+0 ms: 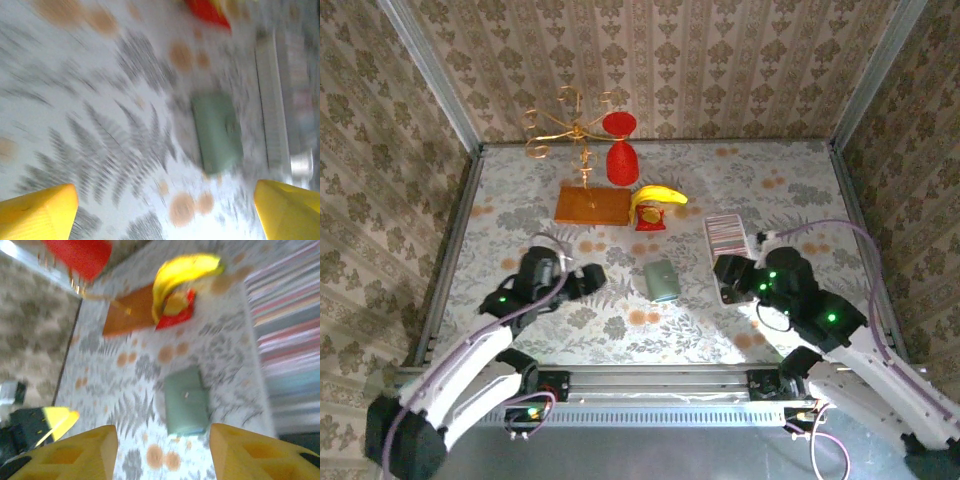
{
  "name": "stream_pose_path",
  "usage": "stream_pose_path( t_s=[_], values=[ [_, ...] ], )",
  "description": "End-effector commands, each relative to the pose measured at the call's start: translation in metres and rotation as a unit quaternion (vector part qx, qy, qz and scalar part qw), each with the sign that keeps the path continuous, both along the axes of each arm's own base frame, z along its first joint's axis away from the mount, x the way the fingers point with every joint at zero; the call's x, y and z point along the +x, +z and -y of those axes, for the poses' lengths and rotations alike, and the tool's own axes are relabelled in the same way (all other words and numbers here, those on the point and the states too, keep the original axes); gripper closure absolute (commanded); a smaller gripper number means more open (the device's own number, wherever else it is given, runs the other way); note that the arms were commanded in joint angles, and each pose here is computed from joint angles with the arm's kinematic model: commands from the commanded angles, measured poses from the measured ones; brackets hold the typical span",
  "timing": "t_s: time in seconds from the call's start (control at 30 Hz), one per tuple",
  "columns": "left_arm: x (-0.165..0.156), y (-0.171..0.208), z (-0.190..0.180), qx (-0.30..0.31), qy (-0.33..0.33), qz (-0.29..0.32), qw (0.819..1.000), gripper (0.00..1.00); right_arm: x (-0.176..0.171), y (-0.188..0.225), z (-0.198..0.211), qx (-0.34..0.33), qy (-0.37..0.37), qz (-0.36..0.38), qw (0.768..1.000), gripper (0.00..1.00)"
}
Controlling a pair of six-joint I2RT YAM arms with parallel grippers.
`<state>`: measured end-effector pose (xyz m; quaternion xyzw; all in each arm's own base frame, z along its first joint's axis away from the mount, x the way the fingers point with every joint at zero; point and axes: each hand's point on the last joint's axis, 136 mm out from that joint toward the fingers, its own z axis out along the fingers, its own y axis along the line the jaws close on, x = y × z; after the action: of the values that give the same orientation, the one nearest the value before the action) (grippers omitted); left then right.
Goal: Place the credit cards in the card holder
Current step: Pick up the card holder from the center of the table.
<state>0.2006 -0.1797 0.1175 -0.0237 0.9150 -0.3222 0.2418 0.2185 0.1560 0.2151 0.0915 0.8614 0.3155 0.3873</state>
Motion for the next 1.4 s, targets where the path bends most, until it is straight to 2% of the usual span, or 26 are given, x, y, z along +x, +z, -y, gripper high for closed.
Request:
stream_pose_path(
  t_s=[0.0, 0.07, 0.13, 0.37, 0.53, 0.67, 0.87, 0.93, 1.07, 1.23, 1.37],
  values=[
    [-0.010, 0.000, 0.036, 0.010, -0.044, -0.010, 0.999, 0.12, 0.005, -0.018, -0.013, -0.054, -0.024, -0.016, 0.998, 0.61],
    [-0.013, -0.008, 0.054, 0.012, -0.064, -0.028, 0.998, 0.18, 0.008, -0.031, -0.033, -0.084, -0.015, -0.028, 0.996, 0.75],
    [-0.015, -0.016, 0.066, -0.004, -0.074, -0.041, 0.996, 0.26, 0.014, -0.043, -0.047, -0.106, -0.014, -0.039, 0.994, 0.83],
    [-0.007, -0.022, 0.074, -0.045, -0.050, -0.053, 0.996, 0.34, 0.045, -0.088, -0.083, -0.130, -0.007, -0.093, 0.987, 0.88],
    [0.001, -0.026, 0.075, -0.071, -0.034, -0.080, 0.994, 0.47, 0.065, -0.126, -0.101, -0.118, 0.004, -0.154, 0.981, 0.99],
    [0.004, -0.032, 0.079, -0.089, -0.029, -0.102, 0.990, 0.53, 0.076, -0.146, -0.105, -0.129, -0.003, -0.175, 0.976, 1.00],
    [0.008, -0.033, 0.081, -0.080, -0.032, -0.096, 0.992, 0.53, 0.079, -0.165, -0.095, -0.148, -0.032, -0.201, 0.968, 1.00],
    [0.009, -0.036, 0.081, -0.077, -0.031, -0.095, 0.992, 0.52, 0.077, -0.172, -0.091, -0.153, -0.036, -0.205, 0.966, 1.00],
    [0.011, -0.039, 0.089, -0.088, -0.036, -0.098, 0.991, 0.57, 0.070, -0.190, -0.086, -0.174, -0.039, -0.228, 0.957, 1.00],
    [0.013, -0.033, 0.096, -0.085, -0.042, -0.073, 0.993, 0.57, 0.062, -0.199, -0.078, -0.199, -0.044, -0.240, 0.949, 1.00],
    [0.018, -0.042, 0.097, -0.076, -0.033, -0.073, 0.994, 0.56, 0.054, -0.208, -0.070, -0.193, -0.054, -0.248, 0.948, 1.00]
  ],
)
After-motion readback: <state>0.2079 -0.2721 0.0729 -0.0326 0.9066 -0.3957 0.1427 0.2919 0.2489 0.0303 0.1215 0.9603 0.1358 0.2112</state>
